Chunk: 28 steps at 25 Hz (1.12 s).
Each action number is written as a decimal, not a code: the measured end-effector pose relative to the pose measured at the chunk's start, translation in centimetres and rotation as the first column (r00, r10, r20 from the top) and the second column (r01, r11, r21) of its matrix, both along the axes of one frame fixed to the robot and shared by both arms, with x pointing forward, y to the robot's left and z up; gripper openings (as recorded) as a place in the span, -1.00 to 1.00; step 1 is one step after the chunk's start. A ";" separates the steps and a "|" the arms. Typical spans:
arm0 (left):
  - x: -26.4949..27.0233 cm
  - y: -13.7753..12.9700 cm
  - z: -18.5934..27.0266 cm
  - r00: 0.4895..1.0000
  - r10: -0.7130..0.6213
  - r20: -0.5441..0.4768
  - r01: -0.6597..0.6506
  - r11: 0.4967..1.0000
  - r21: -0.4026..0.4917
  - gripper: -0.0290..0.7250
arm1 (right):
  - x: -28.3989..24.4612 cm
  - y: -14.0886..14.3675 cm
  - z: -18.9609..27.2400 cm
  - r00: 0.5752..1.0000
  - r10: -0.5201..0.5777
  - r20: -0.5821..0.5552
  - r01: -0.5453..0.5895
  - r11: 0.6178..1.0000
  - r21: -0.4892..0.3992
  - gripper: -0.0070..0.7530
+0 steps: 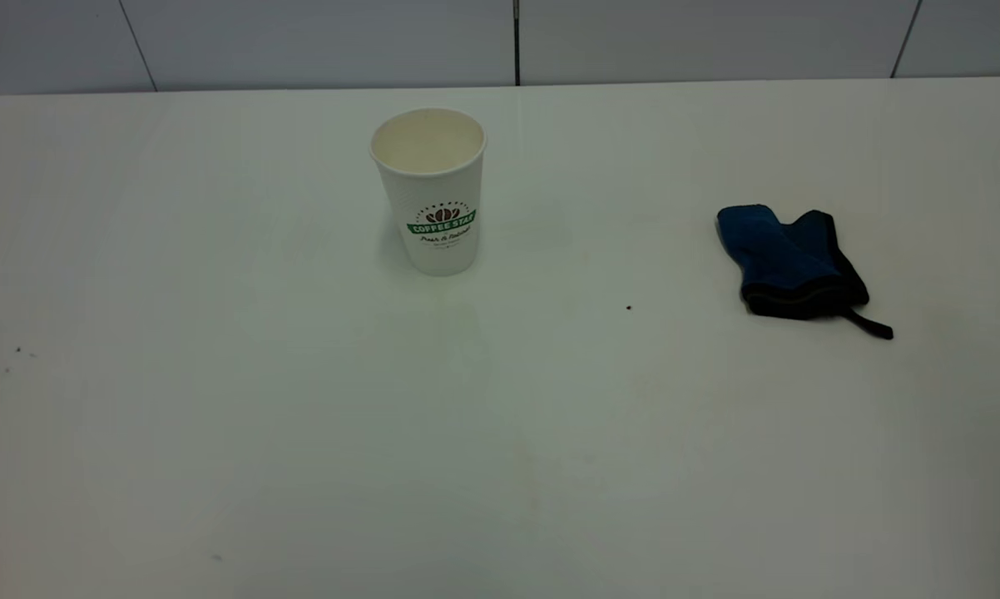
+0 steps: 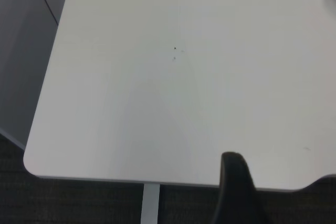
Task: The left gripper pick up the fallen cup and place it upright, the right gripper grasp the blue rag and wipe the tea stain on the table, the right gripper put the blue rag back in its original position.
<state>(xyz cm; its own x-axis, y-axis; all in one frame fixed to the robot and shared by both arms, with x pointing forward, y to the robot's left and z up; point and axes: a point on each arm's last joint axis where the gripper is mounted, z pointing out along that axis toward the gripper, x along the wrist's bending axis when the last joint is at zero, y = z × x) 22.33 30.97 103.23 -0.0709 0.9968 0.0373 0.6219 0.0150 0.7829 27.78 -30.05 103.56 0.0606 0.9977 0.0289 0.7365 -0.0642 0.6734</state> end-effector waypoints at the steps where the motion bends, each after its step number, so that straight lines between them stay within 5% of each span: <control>1: 0.0 0.0 0.0 1.000 0.000 0.000 0.000 1.000 0.000 0.38 | -0.6 0.0 0.1 0.999 -0.003 0.039 0.003 1.000 0.000 0.43; 10: 0.0 0.0 0.0 1.000 0.000 0.000 0.000 1.000 0.000 0.38 | -4.4 0.0 0.4 0.960 -0.006 0.281 0.006 1.000 0.002 0.43; 28: 0.0 0.0 0.0 1.000 0.000 0.000 0.000 1.000 0.000 0.38 | -4.5 0.0 0.4 0.959 -0.006 0.284 0.006 1.000 0.002 0.43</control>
<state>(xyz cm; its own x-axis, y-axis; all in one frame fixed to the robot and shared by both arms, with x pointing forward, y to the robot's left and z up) 22.33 30.97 103.23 -0.0709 0.9968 0.0373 0.6219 0.0150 0.7829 23.27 -30.07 103.91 0.0555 0.9974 0.0467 0.5143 -0.0687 0.8548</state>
